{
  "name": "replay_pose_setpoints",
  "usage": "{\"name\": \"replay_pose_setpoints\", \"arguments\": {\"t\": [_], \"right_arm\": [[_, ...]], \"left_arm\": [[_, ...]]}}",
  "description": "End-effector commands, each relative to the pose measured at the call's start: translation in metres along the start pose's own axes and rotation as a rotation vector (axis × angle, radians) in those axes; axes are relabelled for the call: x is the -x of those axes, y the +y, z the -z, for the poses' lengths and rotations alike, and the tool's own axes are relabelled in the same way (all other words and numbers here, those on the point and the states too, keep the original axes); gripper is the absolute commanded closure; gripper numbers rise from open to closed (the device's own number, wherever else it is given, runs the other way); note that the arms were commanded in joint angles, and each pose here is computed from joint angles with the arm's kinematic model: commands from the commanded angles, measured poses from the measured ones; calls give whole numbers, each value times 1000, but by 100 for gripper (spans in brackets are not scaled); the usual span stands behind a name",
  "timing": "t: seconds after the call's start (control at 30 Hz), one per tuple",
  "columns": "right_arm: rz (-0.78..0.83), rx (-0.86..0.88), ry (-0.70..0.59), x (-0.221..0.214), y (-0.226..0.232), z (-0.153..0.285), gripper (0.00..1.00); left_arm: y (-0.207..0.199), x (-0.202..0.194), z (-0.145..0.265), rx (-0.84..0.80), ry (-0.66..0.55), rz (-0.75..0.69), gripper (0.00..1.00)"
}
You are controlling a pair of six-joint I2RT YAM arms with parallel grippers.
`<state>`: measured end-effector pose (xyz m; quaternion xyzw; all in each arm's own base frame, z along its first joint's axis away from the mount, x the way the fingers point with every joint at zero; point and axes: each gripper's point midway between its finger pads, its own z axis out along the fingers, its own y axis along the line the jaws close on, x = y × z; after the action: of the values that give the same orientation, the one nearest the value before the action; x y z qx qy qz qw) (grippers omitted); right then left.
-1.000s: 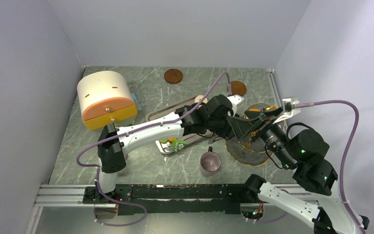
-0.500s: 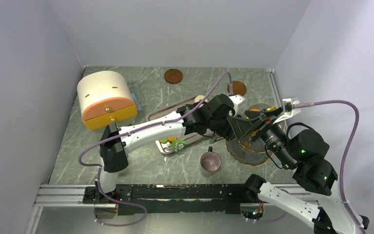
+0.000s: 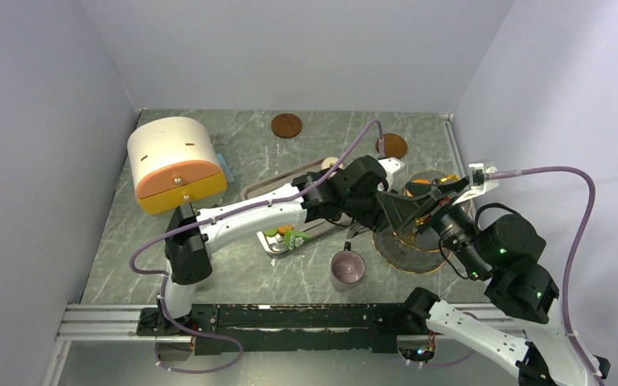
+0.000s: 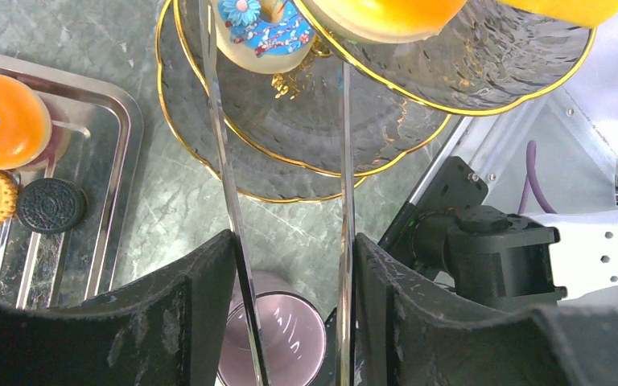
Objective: Serve the afternoon tea
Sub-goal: Place the desert on the desert table.
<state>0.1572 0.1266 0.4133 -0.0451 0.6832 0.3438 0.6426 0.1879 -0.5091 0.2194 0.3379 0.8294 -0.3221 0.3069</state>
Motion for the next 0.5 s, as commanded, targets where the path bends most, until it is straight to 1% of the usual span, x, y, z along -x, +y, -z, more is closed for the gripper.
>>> {"name": "replay_pose_setpoints", "arguments": {"t": [0.0,0.47], "right_arm": [[-3,-4,-21,4,-1,2,2],[1,-6,-19,4,-1,1,2]], "left_arm": [[-9,23,17,-13,-75,-11,42],[0,29,41,35,-125,-6,44]]}}
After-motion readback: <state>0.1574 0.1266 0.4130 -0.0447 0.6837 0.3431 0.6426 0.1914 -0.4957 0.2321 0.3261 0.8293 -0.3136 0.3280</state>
